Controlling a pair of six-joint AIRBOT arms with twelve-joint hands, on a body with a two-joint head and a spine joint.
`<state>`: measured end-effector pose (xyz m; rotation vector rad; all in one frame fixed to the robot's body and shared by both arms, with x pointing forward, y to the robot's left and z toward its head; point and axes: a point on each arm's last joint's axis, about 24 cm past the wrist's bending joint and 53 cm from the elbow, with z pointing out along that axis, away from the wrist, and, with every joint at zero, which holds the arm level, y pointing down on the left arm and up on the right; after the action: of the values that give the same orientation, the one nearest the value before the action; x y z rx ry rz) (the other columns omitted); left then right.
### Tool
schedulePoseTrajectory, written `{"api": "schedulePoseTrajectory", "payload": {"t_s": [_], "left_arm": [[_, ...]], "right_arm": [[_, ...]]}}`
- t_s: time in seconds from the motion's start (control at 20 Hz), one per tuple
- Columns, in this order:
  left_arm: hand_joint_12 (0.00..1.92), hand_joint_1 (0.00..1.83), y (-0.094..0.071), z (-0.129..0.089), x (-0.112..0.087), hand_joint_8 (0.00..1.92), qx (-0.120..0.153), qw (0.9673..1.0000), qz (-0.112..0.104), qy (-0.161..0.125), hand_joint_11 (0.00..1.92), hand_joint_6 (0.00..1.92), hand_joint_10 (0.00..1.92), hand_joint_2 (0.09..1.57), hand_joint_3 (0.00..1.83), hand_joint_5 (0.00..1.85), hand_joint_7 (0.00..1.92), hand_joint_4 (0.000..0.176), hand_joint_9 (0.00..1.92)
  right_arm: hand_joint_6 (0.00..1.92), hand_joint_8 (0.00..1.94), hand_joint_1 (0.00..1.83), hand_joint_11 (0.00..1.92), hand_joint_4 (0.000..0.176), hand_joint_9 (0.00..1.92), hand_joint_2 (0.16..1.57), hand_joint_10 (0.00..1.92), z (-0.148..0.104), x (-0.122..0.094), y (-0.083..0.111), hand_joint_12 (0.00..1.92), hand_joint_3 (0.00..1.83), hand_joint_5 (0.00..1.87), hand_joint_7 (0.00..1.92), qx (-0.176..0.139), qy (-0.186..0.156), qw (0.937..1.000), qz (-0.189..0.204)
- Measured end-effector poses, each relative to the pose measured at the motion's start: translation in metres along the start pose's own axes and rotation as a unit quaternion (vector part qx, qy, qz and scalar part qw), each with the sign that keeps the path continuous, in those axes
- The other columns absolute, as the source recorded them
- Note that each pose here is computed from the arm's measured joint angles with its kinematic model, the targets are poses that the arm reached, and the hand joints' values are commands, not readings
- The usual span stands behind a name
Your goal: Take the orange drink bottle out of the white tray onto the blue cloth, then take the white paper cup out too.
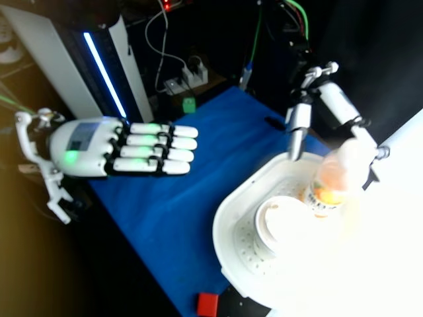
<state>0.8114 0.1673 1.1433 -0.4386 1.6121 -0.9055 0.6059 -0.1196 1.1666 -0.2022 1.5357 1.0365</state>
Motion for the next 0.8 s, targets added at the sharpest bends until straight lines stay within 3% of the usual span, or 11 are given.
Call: {"api": "schedulePoseTrajectory", "payload": {"t_s": [0.05,0.1,0.15,0.2,0.25,0.3,0.45,0.55,0.6,0.7,0.8], "left_arm": [[0.25,0.68,0.003,0.003,0.005,0.0,-0.006,0.9999,-0.008,0.005,0.0,0.0,0.0,0.9,0.0,0.0,0.0,0.13,0.0],[0.48,0.69,0.007,0.006,0.008,0.0,-0.012,0.9998,-0.015,0.009,0.0,0.0,0.0,0.92,0.0,0.0,0.0,0.132,0.0],[0.72,0.69,0.011,0.007,0.01,0.0,-0.019,0.9996,-0.015,0.015,0.0,0.0,0.0,0.92,0.0,0.0,0.0,0.121,0.0],[0.88,0.68,0.016,0.007,0.009,0.0,-0.026,0.9994,-0.014,0.016,0.0,0.0,0.0,0.94,0.01,0.0,0.0,0.132,0.0],[0.79,0.69,0.019,0.008,0.005,0.0,-0.031,0.9993,-0.018,0.012,0.0,0.0,0.0,0.96,0.01,0.0,0.0,0.137,0.0],[0.78,0.69,0.022,0.008,0.003,0.0,-0.035,0.9991,-0.022,0.01,0.0,0.0,0.0,0.97,0.01,0.0,0.0,0.127,0.0],[0.59,0.73,0.028,0.008,-0.001,0.0,-0.044,0.9986,-0.03,0.007,0.0,0.0,0.0,1.02,0.01,0.0,0.0,0.074,0.0],[0.58,0.71,0.032,0.008,-0.006,0.0,-0.049,0.9983,-0.031,0.003,0.0,0.0,0.0,1.02,0.0,0.0,0.0,0.092,0.0],[0.43,0.72,0.034,0.009,-0.007,0.0,-0.052,0.9982,-0.03,0.002,0.0,0.0,0.0,1.02,0.0,0.0,0.0,0.095,0.0],[0.51,0.68,0.04,0.009,-0.013,0.0,-0.059,0.9977,-0.032,-0.002,0.0,0.0,0.0,0.99,0.0,0.0,0.0,0.098,0.0],[0.45,0.65,0.048,0.009,-0.021,0.0,-0.07,0.9968,-0.038,-0.009,0.0,0.0,0.0,0.98,0.0,0.0,0.0,0.094,0.0]], "right_arm": [[0.0,0.0,0.62,0.0,0.0,0.0,1.29,0.0,0.0,0.001,0.0,0.0,0.0,0.0,0.0,0.0,0.001,1.0,0.001],[0.0,0.0,0.64,0.01,0.0,0.0,1.29,0.0,0.0,0.002,0.0,0.0,0.0,0.0,0.0,0.0,0.003,1.0,0.002],[0.0,0.0,0.64,0.01,0.0,0.0,1.3,0.0,-0.001,0.004,-0.001,0.01,0.0,0.0,0.0,0.001,0.004,1.0,0.004],[0.0,0.0,0.64,0.01,0.0,0.0,1.3,0.0,-0.001,0.004,-0.001,0.01,0.0,0.0,0.0,0.002,0.005,1.0,0.005],[0.0,0.0,0.65,0.02,0.0,0.0,1.29,0.0,-0.002,0.004,-0.002,0.01,0.0,0.0,0.0,0.002,0.005,1.0,0.007],[0.0,0.0,0.65,0.02,0.0,0.0,1.3,0.0,-0.002,0.004,-0.002,0.01,0.0,0.0,0.0,0.003,0.005,1.0,0.008],[0.0,0.0,0.7,0.02,0.0,0.0,1.28,0.0,-0.003,0.006,-0.002,0.03,0.0,0.0,0.0,0.003,0.007,0.9999,0.012],[0.0,0.0,0.7,0.0,0.0,0.0,1.28,0.0,-0.003,0.01,-0.004,0.32,0.0,0.0,0.0,0.005,0.012,0.9998,0.014],[0.0,0.0,0.71,0.0,0.0,0.0,1.28,0.0,-0.003,0.01,-0.004,0.47,0.0,0.0,0.0,0.005,0.012,0.9998,0.014],[0.0,0.0,0.73,0.0,0.0,0.0,1.27,0.0,-0.003,0.009,-0.003,0.63,0.0,0.0,0.0,0.004,0.01,0.9998,0.015],[0.0,0.0,0.71,0.0,0.0,0.0,1.28,0.0,-0.003,0.011,-0.003,0.89,0.0,0.0,0.0,0.004,0.012,0.9998,0.016]]}}
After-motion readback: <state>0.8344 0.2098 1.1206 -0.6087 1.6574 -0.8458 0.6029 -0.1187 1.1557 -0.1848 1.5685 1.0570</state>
